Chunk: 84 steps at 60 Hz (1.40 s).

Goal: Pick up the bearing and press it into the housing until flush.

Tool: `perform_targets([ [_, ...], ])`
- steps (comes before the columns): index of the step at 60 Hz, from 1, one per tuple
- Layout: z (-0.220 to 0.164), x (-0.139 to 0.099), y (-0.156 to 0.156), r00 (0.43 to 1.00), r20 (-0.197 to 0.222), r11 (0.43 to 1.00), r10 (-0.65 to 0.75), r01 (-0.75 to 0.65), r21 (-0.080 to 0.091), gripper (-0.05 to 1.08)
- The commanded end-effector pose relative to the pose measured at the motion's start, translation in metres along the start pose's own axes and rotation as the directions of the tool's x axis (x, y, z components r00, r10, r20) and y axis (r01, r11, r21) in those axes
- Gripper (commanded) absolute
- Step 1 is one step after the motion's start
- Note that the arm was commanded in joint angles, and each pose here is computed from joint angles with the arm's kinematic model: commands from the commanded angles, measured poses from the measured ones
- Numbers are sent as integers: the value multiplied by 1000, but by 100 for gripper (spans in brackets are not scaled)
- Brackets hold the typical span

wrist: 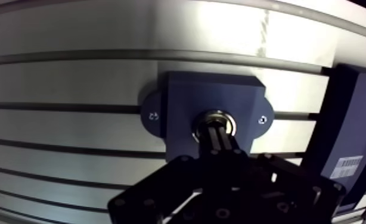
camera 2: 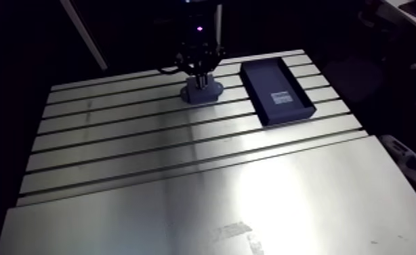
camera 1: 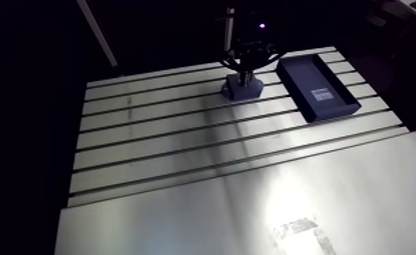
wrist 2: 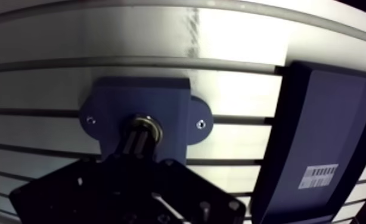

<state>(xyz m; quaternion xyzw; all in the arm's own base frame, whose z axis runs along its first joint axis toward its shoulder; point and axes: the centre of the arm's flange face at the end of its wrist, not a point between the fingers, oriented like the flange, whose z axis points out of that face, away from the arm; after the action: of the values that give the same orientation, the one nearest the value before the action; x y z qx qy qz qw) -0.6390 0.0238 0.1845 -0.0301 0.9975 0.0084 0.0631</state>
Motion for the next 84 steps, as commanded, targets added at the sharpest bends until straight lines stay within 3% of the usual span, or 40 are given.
perform_targets([
  [1, 0, 0, 0, 1000, 0, 1000, 0, 0, 0, 108],
  [56, 4, 1, 0, 1000, 6, 1000, 0, 0, 3, 108],
  [73, -6, 2, -1, 1000, -12, 1000, -1, 1, 4, 108],
  [84, -17, 2, -2, 1000, -27, 1000, -5, 5, -6, 108],
])
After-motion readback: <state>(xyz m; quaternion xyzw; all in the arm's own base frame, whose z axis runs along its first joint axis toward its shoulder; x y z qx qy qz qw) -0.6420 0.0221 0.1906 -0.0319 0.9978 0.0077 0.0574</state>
